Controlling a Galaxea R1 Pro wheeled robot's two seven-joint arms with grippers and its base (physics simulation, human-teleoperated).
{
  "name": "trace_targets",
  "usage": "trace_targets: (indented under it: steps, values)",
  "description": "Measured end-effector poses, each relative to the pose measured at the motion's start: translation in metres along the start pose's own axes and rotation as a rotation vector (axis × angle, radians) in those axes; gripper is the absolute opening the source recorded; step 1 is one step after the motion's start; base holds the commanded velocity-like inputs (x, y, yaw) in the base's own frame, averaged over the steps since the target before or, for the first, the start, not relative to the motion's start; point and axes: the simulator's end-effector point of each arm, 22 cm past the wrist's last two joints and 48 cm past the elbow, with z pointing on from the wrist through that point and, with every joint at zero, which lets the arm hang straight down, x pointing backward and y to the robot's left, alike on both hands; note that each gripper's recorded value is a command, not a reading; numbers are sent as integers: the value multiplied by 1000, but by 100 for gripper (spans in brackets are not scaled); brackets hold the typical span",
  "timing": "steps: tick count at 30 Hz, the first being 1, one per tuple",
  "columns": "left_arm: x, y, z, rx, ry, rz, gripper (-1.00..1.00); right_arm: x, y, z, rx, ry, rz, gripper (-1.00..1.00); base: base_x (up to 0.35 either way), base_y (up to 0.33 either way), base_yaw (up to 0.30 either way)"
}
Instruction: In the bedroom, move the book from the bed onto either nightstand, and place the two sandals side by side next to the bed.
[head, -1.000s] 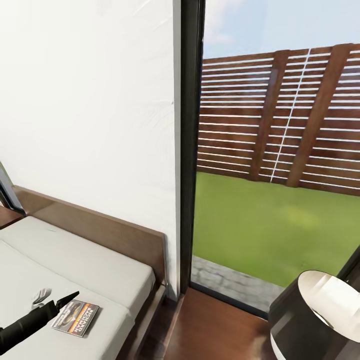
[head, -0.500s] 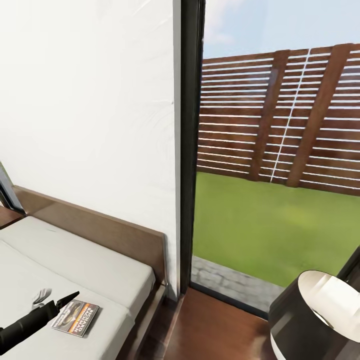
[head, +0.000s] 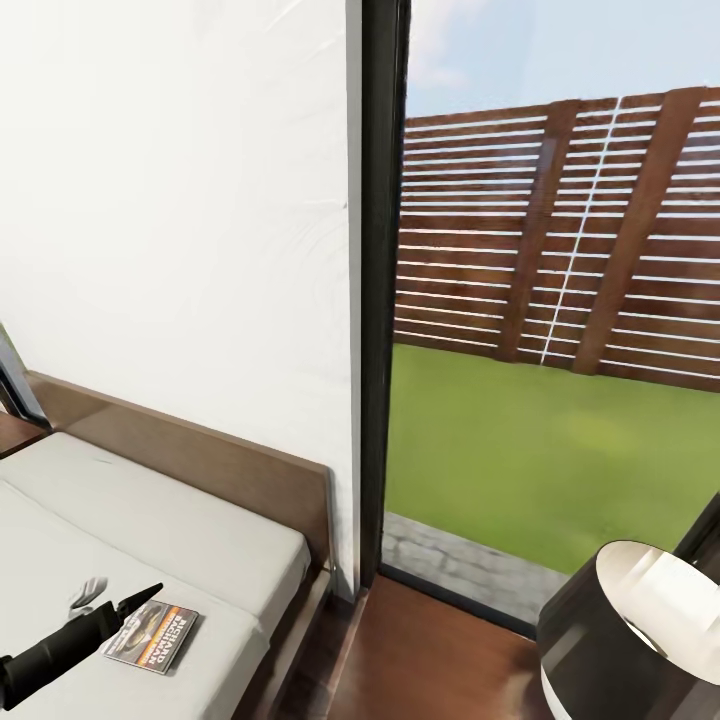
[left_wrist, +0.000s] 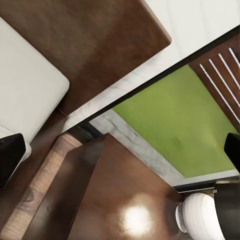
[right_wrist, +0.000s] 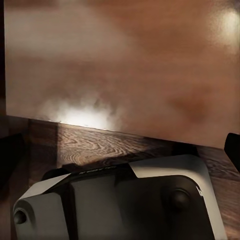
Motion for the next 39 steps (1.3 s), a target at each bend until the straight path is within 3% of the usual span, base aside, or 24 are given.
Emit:
trace_targets:
  steps: [39]
  values:
    - [1,0,0,1,0,-1,100,0,0,0,-2,0,-1,100,0,0,0]
